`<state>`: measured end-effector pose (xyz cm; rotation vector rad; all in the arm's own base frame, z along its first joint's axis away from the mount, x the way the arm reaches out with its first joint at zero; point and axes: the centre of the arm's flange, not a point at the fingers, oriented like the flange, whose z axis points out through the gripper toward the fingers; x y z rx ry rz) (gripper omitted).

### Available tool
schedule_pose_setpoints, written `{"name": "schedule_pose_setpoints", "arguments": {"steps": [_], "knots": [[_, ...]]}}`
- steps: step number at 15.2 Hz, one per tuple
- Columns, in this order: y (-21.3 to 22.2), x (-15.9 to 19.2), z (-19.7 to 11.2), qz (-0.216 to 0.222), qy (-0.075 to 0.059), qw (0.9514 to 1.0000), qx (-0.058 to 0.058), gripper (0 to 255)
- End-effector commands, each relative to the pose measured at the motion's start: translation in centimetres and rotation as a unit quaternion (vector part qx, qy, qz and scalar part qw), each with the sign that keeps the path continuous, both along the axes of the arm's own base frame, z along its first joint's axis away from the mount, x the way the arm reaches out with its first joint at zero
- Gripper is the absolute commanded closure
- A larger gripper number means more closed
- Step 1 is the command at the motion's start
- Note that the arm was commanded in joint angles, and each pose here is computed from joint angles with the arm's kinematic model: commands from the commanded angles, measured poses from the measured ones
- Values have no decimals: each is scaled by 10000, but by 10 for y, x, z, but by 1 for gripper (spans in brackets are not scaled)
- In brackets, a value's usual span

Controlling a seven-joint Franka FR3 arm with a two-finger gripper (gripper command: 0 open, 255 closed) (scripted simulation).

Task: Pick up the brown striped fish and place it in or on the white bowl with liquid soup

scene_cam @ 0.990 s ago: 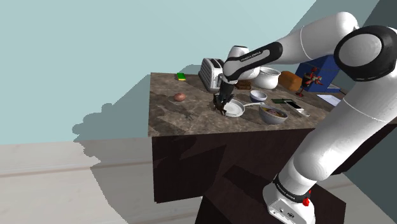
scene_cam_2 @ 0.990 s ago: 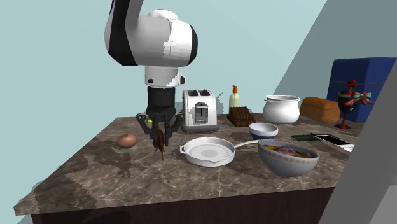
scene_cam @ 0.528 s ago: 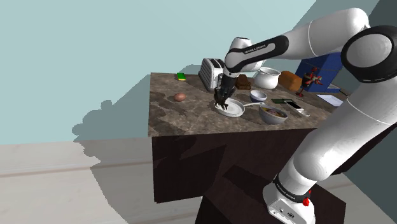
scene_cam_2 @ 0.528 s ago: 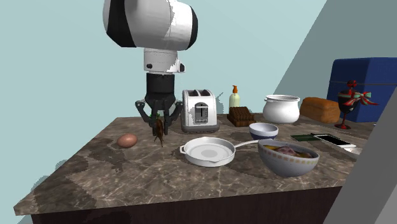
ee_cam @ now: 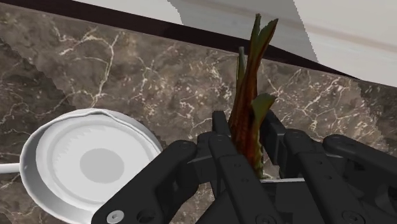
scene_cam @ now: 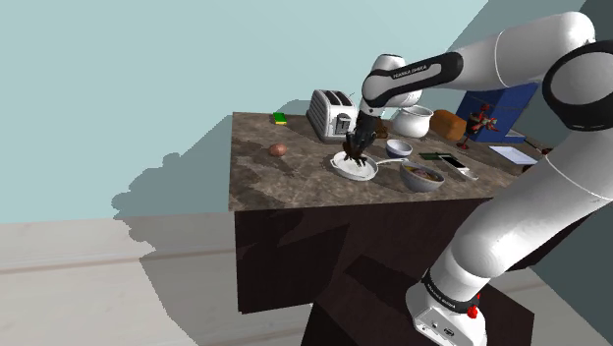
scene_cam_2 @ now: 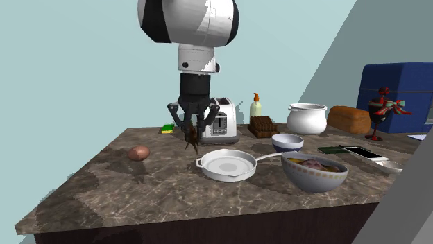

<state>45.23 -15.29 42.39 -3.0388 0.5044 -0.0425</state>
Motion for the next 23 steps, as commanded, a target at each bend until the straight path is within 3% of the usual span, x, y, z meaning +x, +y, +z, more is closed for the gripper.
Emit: {"name": "schedule_pose_setpoints", "arguments": {"steps": [1, 23], "knots": [[-26, -13, 2, 5, -1, 10000, -1, 255], [-273, -166, 3, 5, -1, 10000, -1, 255]]}}
